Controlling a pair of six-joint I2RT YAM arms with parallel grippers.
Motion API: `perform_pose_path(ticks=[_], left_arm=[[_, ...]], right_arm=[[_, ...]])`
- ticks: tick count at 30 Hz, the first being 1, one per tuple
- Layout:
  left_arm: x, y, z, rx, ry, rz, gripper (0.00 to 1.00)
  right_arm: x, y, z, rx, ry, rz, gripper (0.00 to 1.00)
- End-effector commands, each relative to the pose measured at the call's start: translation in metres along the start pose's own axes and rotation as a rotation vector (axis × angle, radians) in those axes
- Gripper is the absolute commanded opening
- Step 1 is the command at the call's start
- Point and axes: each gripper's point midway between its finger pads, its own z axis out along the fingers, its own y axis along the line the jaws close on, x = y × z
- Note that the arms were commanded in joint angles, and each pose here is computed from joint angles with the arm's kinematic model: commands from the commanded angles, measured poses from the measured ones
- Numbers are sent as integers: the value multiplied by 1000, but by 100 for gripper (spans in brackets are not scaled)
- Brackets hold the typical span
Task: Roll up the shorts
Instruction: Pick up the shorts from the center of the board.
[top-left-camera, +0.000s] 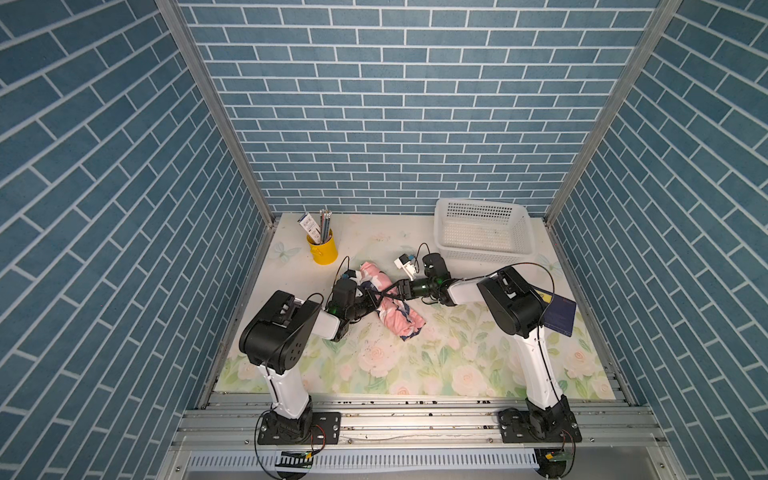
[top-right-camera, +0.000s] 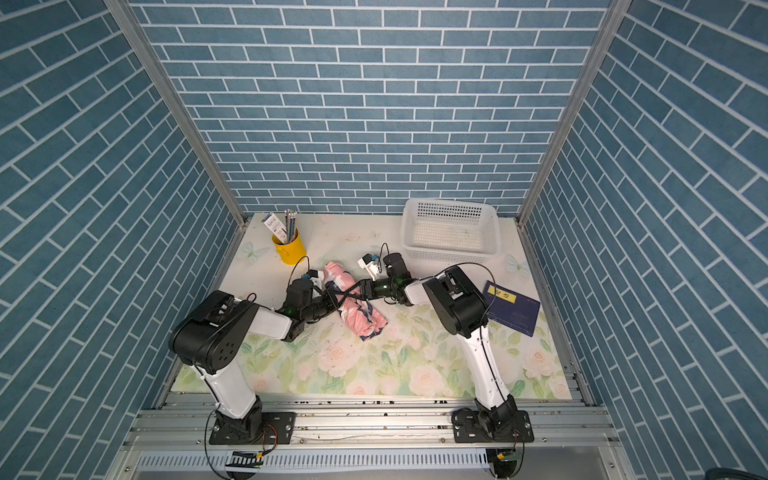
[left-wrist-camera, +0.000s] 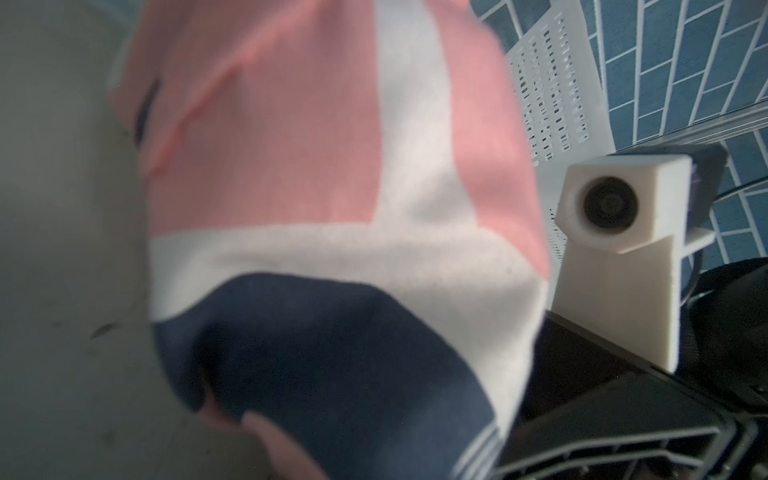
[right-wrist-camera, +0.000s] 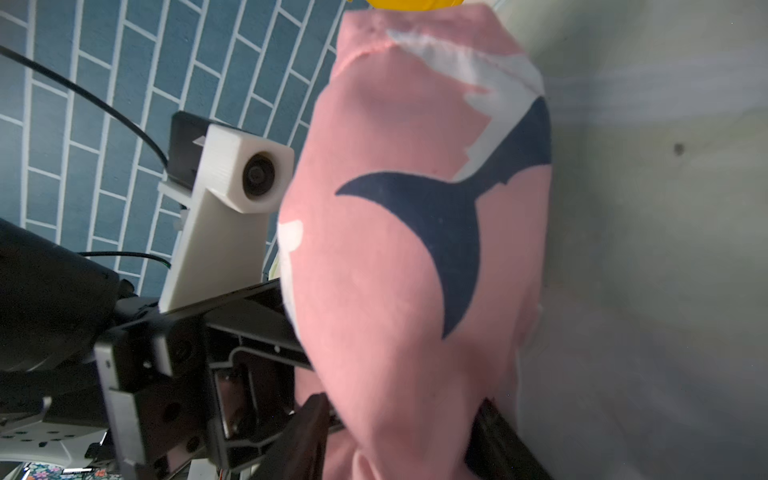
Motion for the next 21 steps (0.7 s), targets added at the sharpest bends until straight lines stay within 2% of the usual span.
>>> perform_pose_path(ticks=[1, 8, 11, 16, 21], left_arm=[[18, 16, 2, -37, 55, -7, 0], [14, 10, 2, -21, 46, -1, 0], [12, 8, 1, -21, 45, 0, 9], [8, 5, -6, -26, 31, 0, 37], [-7, 0, -23, -51, -27, 1, 62]], right_arm=[[17, 12, 7, -95, 51, 62, 48], [1, 26, 3, -170, 3, 69, 14], [-6, 28, 1, -176, -17, 64, 7], [-14, 23, -5, -154, -53, 71, 0], [-24, 22, -11, -136, -92, 60, 0]])
